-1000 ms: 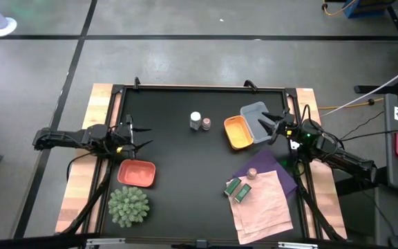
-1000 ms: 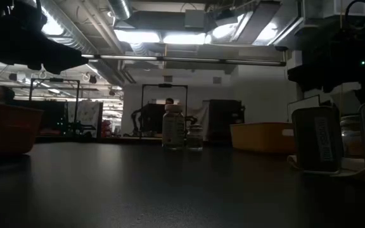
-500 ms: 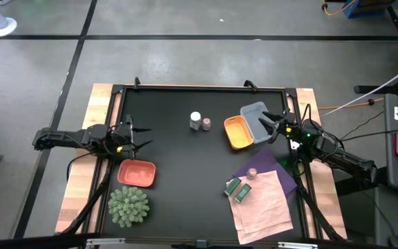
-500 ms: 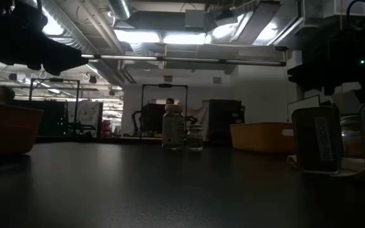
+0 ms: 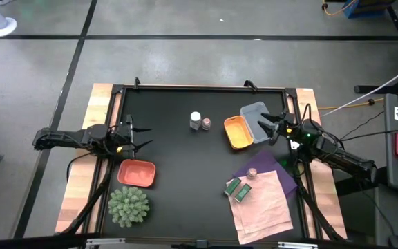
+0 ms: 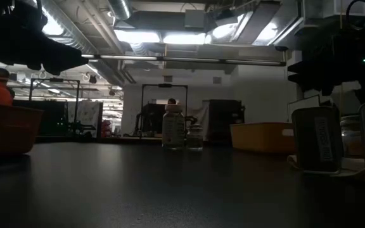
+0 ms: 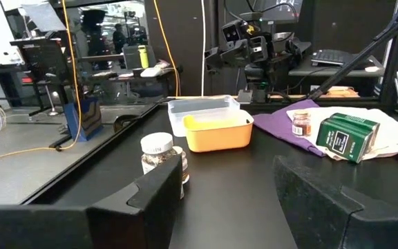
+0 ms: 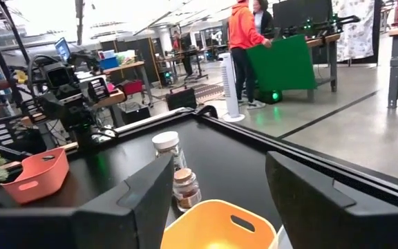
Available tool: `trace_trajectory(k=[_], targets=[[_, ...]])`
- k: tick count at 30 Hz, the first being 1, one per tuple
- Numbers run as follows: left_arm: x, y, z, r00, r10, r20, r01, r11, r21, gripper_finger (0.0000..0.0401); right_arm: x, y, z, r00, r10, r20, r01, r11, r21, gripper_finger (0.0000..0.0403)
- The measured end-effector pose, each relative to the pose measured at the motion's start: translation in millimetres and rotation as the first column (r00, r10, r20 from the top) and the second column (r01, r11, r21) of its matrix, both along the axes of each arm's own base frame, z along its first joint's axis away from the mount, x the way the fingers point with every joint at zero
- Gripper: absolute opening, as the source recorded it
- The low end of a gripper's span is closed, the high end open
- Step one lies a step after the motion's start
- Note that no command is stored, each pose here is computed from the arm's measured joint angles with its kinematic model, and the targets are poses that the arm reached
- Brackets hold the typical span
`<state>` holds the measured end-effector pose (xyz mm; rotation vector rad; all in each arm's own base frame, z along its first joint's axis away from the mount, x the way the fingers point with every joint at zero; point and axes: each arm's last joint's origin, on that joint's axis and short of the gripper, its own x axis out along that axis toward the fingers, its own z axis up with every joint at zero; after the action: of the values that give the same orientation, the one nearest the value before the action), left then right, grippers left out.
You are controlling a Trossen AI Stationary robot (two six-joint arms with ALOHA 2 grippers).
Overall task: Sort spices by type
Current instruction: Put the top brown seasoning bottle into the transparent bin
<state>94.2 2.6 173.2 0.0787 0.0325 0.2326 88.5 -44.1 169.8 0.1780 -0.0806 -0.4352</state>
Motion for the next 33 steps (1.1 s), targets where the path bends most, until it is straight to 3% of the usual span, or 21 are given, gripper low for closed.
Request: trace_trajectory(k=[11, 16, 21, 33], targets=[[0.2, 0.0, 1.2, 1.000, 0.000, 0.021, 0.000, 1.000, -0.007, 0.0217, -0.3, 1.8, 4.7, 0.999, 0.049, -0.003, -0.049, 0.999, -0.020, 0.0230], [0.1, 0.1, 5.0, 0.998, 0.005, 0.061, -0.005, 1.000, -0.006, 0.0217, -6.1, 5.2, 35.6, 0.994, 0.066, 0.083, -0.061, 0.996, -0.070, 0.0230], [0.1, 0.4, 5.2, 0.998, 0.015, 0.061, -0.015, 1.000, 0.002, 0.0217, -4.3, 5.9, 55.6, 0.991, 0.114, 0.073, -0.109, 0.991, -0.077, 0.0230], [-0.3, 1.3, 5.9, 0.997, 0.046, 0.066, -0.046, 0.999, -0.005, 0.0217, 49.9, -21.5, 72.9, 0.958, 0.125, -0.258, -0.142, 0.989, -0.046, 0.0230]])
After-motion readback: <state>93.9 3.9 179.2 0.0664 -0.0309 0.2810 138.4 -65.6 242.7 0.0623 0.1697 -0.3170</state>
